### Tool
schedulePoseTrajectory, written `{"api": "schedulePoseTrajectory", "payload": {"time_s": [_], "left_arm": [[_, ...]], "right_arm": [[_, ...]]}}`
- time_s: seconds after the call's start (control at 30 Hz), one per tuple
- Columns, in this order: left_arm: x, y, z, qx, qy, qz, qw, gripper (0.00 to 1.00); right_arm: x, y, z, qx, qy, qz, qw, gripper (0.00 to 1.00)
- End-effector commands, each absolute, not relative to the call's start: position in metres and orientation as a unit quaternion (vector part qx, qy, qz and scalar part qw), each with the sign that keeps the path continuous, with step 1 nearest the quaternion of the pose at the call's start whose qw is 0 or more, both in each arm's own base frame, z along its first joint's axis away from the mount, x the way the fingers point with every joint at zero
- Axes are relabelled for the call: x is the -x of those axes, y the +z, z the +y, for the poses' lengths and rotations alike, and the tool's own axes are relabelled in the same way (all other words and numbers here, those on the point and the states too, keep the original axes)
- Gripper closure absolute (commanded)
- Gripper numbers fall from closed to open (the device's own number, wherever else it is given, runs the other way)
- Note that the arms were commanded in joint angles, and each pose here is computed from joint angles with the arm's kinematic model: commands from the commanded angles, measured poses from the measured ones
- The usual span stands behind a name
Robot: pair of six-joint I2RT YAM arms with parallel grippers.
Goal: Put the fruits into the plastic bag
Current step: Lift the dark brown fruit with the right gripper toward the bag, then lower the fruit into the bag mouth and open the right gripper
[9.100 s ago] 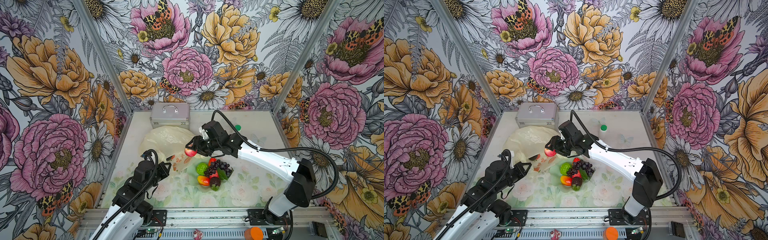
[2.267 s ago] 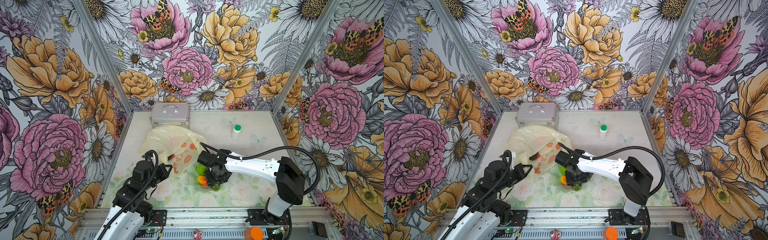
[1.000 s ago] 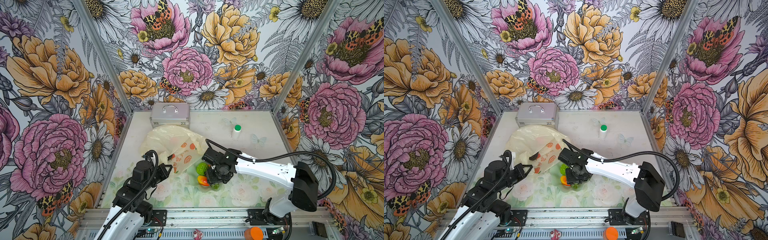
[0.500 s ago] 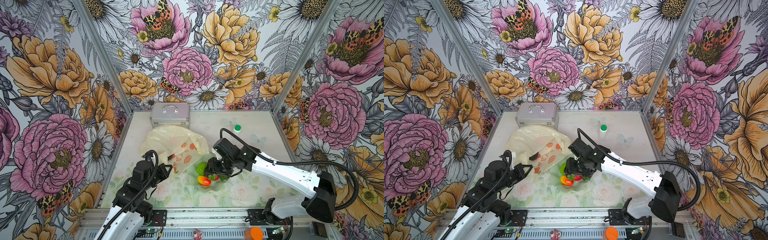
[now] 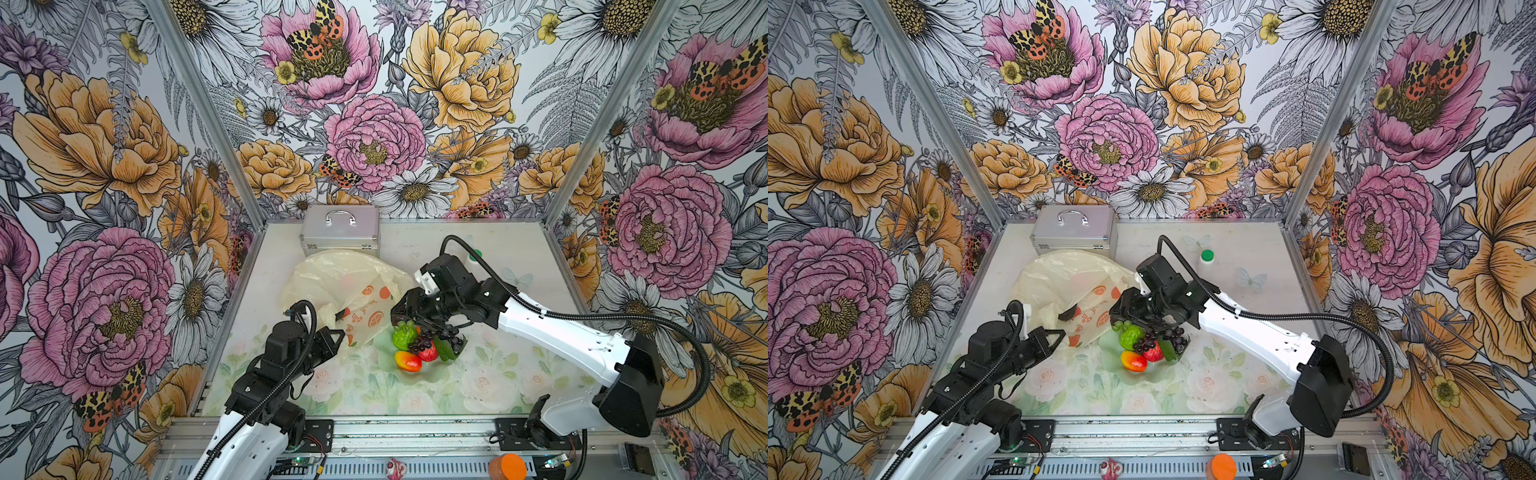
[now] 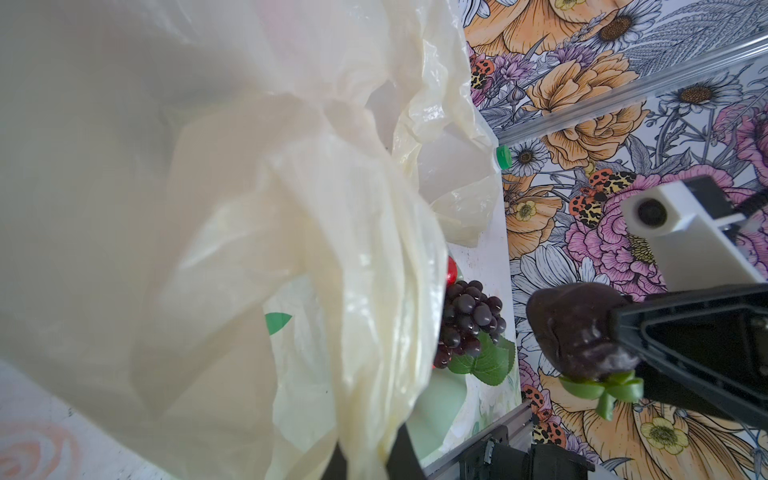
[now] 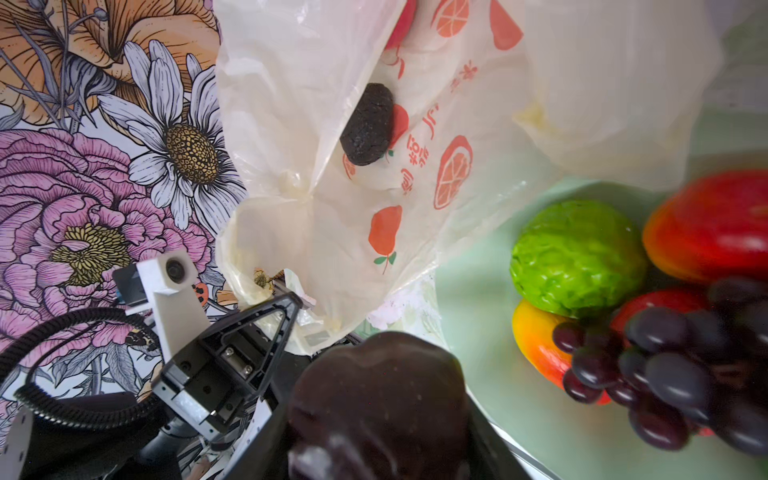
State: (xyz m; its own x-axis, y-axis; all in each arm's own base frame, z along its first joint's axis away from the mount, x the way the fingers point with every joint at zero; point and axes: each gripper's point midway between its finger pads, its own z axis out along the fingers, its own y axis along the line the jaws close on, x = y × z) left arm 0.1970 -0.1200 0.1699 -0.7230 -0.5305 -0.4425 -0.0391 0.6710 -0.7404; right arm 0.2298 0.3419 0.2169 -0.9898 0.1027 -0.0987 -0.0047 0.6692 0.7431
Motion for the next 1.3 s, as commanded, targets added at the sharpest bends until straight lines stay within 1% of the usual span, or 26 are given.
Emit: {"api": "schedulePoseTrajectory", "payload": {"time_s": [0.0, 0.1, 0.43, 0.73, 0.77, 1.07, 1.13, 1.27], "left_arm": [[-0.196, 0.170, -0.122, 0.154, -0.375, 0.850, 0.337, 1.00], [-0.195, 0.170, -0.122, 0.155, -0.375, 0.849, 0.339, 1.00], [-0.195, 0.171, -0.122, 0.153, -0.375, 0.848, 0.341, 1.00], [-0.195, 0.171, -0.119, 0.158, -0.368, 0.849, 0.345, 1.00], [-0.195, 0.171, -0.119, 0.159, -0.367, 0.849, 0.345, 1.00], [-0.197, 0.165, -0.116, 0.169, -0.352, 0.856, 0.338, 1.00], [-0.197, 0.164, -0.115, 0.171, -0.349, 0.857, 0.338, 1.00], [-0.198, 0.162, -0.114, 0.174, -0.345, 0.859, 0.335, 1.00]], "right_arm": [[-0.249, 0.229, 0.364, -0.023, 0.438, 0.896, 0.072, 0.50], [-0.260, 0.220, 0.379, -0.018, 0.439, 0.896, 0.061, 0.49], [-0.288, 0.167, 0.426, -0.004, 0.428, 0.904, 0.007, 0.50], [-0.306, 0.118, 0.455, -0.002, 0.417, 0.908, -0.032, 0.50], [-0.319, 0.114, 0.449, -0.014, 0.417, 0.908, -0.029, 0.50], [-0.335, 0.084, 0.460, -0.019, 0.415, 0.909, -0.046, 0.45], [-0.337, 0.081, 0.462, -0.019, 0.416, 0.908, -0.048, 0.42], [-0.342, 0.080, 0.462, -0.019, 0.418, 0.907, -0.043, 0.34]]}}
